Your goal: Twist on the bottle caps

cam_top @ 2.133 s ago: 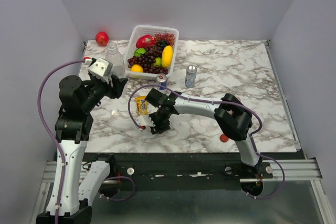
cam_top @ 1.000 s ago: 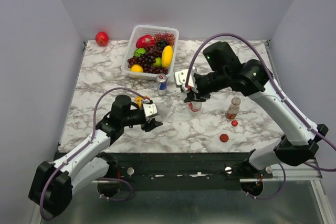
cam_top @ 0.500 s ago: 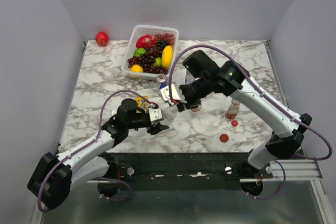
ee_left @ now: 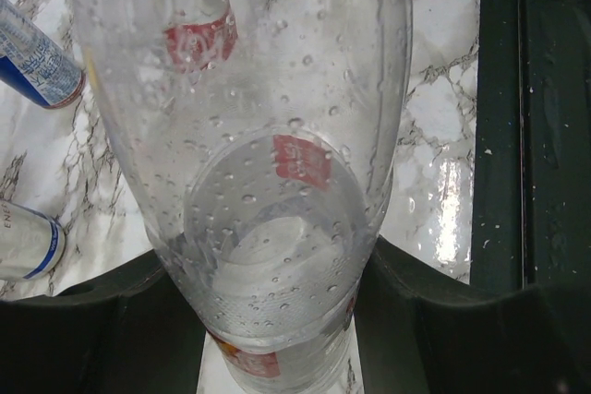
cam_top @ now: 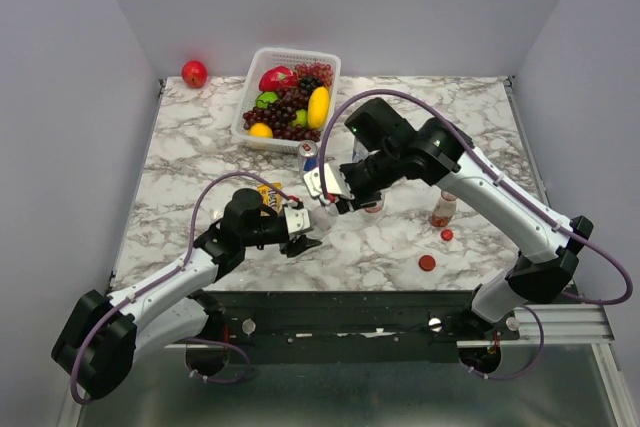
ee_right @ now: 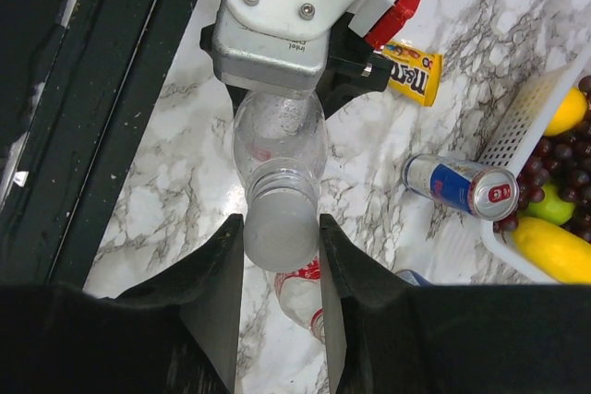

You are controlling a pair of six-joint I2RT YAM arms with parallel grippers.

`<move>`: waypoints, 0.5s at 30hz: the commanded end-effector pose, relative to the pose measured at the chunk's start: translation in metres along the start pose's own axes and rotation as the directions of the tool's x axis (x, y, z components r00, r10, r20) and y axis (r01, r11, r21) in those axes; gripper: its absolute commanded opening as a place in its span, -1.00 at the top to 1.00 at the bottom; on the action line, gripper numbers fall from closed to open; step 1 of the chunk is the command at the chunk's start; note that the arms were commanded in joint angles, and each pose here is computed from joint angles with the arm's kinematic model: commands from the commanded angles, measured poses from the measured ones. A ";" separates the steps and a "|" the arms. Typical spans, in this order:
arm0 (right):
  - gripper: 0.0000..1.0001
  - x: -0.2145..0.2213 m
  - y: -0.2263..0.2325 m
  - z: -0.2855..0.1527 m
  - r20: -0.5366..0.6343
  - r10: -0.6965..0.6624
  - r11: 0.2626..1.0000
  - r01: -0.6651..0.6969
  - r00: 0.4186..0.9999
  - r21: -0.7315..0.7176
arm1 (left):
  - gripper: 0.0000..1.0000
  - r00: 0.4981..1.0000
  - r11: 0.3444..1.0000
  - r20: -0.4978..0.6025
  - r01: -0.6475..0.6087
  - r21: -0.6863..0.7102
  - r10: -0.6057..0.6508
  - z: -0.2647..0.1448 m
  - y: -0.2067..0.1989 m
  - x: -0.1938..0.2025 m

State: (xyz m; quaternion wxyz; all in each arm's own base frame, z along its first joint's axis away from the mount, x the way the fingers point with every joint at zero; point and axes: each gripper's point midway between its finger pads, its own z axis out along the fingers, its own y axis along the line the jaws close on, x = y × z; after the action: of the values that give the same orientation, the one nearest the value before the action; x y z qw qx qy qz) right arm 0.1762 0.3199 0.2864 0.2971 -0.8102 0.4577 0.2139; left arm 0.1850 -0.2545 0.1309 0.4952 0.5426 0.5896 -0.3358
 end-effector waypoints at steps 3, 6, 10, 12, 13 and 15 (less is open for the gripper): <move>0.38 0.000 -0.004 0.004 -0.010 -0.043 0.999 0.043 0.999 0.003 | 1.00 0.993 0.995 0.071 -0.094 -0.027 0.096 0.001 0.009 -0.028; 0.38 0.001 -0.005 0.004 -0.013 -0.048 0.999 0.049 0.999 0.006 | 1.00 0.993 0.996 0.078 -0.085 -0.026 0.087 0.001 0.009 -0.030; 0.38 0.000 -0.002 0.005 -0.002 -0.054 0.999 0.054 0.999 -0.008 | 1.00 0.994 0.997 0.077 -0.069 -0.031 0.071 0.001 0.009 -0.030; 0.37 -0.002 0.002 0.005 0.006 -0.059 0.998 0.059 0.998 -0.028 | 1.00 0.995 0.997 0.073 -0.062 -0.042 0.065 0.000 0.011 -0.029; 0.37 -0.004 0.004 0.004 0.017 -0.058 0.997 0.058 0.998 -0.041 | 1.00 0.996 0.997 0.071 -0.057 -0.044 0.060 0.000 0.011 -0.028; 0.37 -0.006 0.008 0.002 0.020 -0.054 0.997 0.055 0.998 -0.062 | 1.00 0.996 0.997 0.069 -0.057 -0.055 0.061 0.000 0.013 -0.028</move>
State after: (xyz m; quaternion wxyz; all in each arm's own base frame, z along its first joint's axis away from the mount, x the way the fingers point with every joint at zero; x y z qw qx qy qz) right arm 0.1770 0.3205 0.2871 0.3007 -0.8201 0.4397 0.2089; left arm 0.1858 -0.2547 0.1307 0.4967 0.5429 0.5902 -0.3319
